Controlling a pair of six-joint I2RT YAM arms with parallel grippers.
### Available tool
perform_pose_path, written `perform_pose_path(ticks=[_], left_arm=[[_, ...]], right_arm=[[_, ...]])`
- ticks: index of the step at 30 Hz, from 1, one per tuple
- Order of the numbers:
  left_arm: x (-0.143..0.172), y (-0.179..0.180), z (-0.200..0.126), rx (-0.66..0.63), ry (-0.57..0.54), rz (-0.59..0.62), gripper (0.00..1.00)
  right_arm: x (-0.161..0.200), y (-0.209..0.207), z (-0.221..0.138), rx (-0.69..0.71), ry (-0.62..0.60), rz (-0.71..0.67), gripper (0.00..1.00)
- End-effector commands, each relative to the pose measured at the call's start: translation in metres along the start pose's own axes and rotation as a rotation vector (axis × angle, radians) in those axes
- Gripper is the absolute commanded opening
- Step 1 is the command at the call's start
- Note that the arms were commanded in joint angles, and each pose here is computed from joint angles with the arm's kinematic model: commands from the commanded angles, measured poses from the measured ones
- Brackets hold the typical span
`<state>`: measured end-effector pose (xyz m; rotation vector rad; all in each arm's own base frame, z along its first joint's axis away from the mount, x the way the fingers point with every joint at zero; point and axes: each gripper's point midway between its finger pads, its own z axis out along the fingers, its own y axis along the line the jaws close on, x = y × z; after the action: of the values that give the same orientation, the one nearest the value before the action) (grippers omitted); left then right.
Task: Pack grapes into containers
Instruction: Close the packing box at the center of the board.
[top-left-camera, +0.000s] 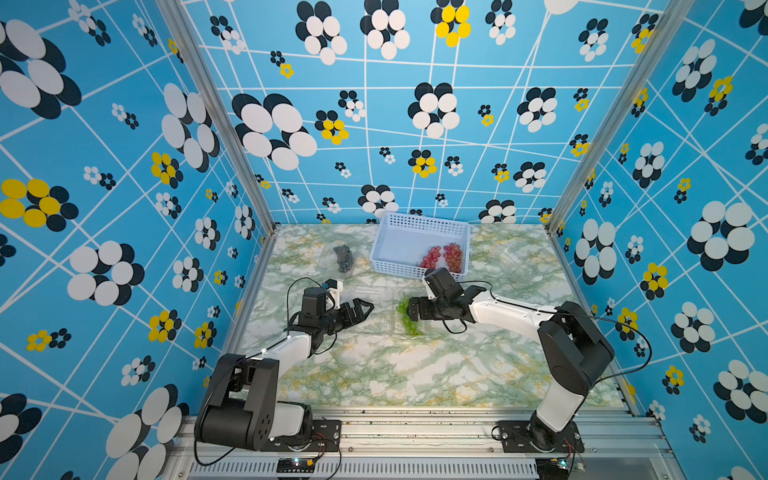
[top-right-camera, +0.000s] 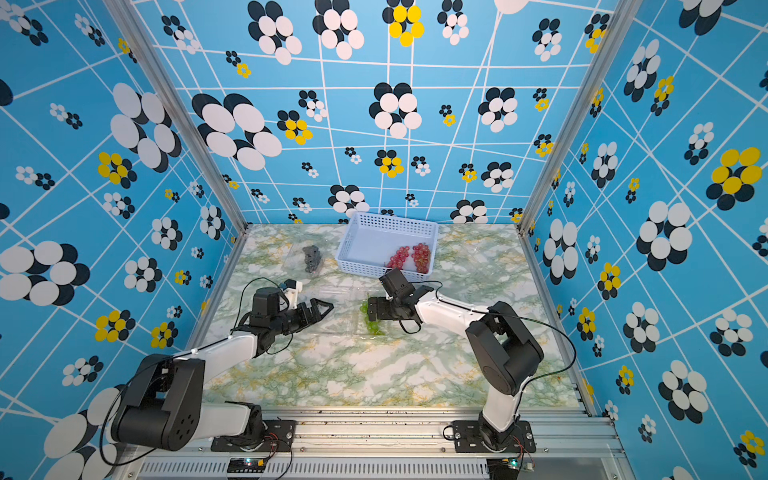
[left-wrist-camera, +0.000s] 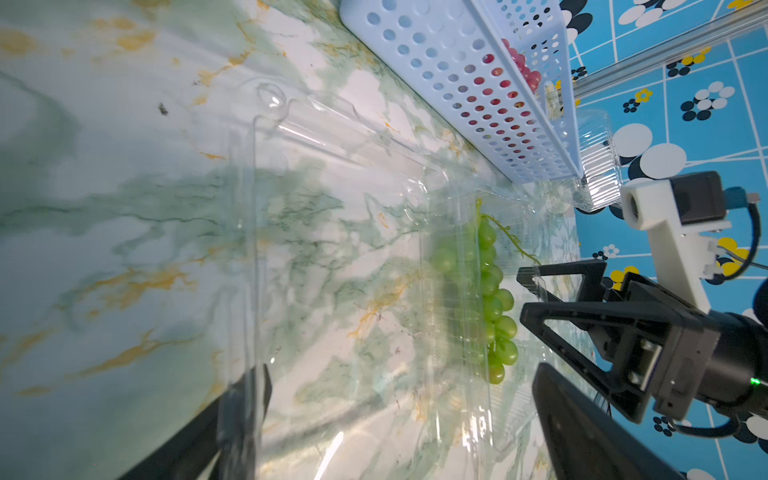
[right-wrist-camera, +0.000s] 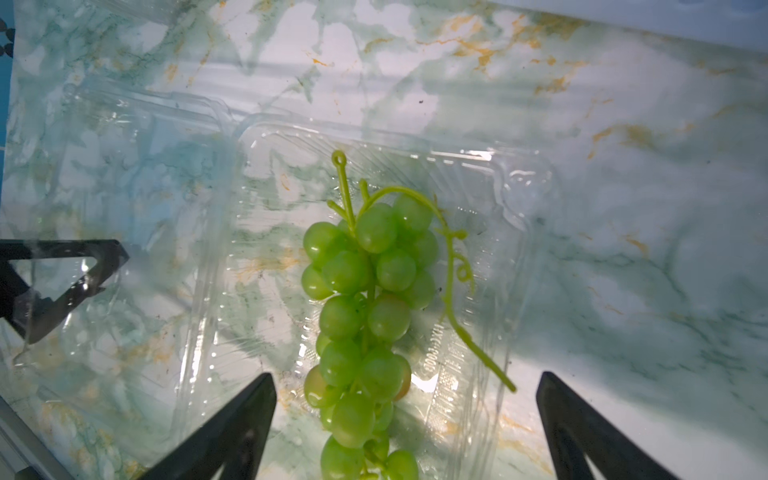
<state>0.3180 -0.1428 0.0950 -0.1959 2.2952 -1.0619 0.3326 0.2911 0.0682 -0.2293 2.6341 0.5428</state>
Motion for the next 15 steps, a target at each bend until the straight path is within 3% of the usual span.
perform_pose_path(ticks=[1,15], left_arm=[[0.008,-0.012,-0.007,0.007,0.011,0.017,0.99],[0.012,-0.088,-0.019,0.088,-0.004,0.195,1.00]], right_arm=[[-0.009,0.013,-0.001,-0.038,-0.012,0.009,0.99],[-0.012,0.014,-0.009,-0.080,-0.024,0.058,0.99]])
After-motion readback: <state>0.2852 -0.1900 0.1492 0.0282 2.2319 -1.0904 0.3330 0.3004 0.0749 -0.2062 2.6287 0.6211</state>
